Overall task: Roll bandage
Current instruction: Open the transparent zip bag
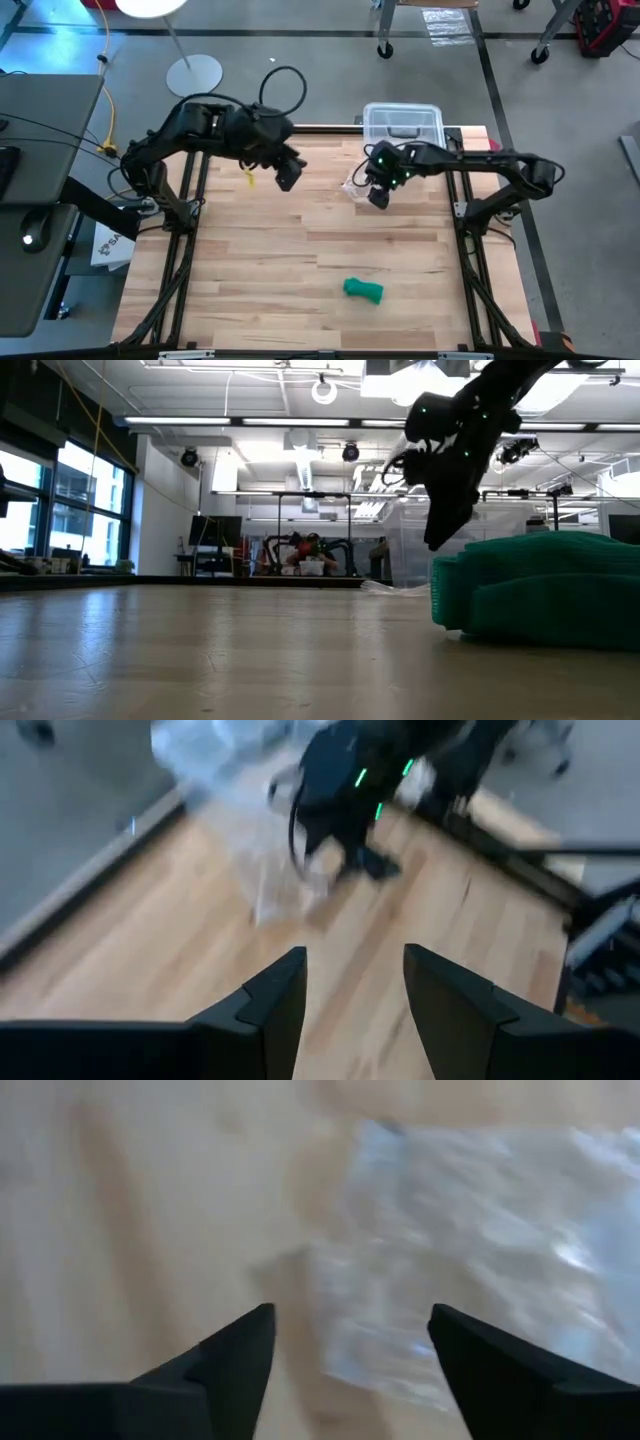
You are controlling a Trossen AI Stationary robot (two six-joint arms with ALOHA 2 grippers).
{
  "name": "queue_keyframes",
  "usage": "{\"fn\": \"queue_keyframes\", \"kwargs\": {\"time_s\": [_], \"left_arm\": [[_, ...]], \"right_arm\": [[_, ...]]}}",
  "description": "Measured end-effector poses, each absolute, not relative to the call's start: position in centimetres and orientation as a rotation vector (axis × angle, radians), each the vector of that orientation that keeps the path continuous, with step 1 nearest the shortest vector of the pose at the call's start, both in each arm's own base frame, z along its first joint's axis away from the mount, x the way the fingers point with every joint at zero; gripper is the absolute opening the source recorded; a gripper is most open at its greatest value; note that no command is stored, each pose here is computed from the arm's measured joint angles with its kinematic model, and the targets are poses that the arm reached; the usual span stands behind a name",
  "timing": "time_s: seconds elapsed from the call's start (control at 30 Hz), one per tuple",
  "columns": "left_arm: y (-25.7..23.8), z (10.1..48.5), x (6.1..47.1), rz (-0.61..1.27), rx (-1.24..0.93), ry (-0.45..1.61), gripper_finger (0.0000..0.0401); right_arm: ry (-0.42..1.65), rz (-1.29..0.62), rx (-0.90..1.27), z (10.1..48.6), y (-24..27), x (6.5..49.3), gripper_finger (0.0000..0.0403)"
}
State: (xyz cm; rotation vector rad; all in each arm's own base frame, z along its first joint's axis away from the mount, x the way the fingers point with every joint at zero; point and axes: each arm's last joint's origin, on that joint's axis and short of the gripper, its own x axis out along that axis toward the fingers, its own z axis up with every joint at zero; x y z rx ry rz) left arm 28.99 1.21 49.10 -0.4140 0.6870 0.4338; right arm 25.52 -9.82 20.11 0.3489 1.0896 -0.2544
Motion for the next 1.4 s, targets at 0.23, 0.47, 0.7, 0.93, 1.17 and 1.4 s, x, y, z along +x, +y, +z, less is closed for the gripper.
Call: {"fn": "queue_keyframes", "kwargs": {"time_s": [0.23,0.47,0.7,0.93,1.17,1.4], "left_arm": [[0.8,49.4,25.8,0.433,-0.466,0.795,0.0161],[0.4,50.9,23.1,0.401,-0.45,0.74,0.0161],[0.4,51.9,21.0,0.413,-0.41,0.682,0.0161],[0.4,51.9,21.0,0.392,-0.345,0.692,0.0161],[0.1,48.3,23.2,0.346,-0.313,0.88,0.0161],[0.0,40.3,26.6,0.241,-0.387,0.97,0.0161]], "right_arm": [[1.104,-0.558,0.352,17.4,-8.9,25.5,0.0102],[1.152,-0.607,0.53,12.2,-7.8,27.3,0.0019],[1.042,-0.35,0.696,12.9,-2.9,32.7,0.0007],[0.886,-0.212,0.709,19.9,0.0,36.3,0.0029],[0.904,-0.279,0.698,24.5,-0.8,35.1,0.0133],[1.176,-0.289,0.678,21.0,-0.1,32.0,0.0184]]}}
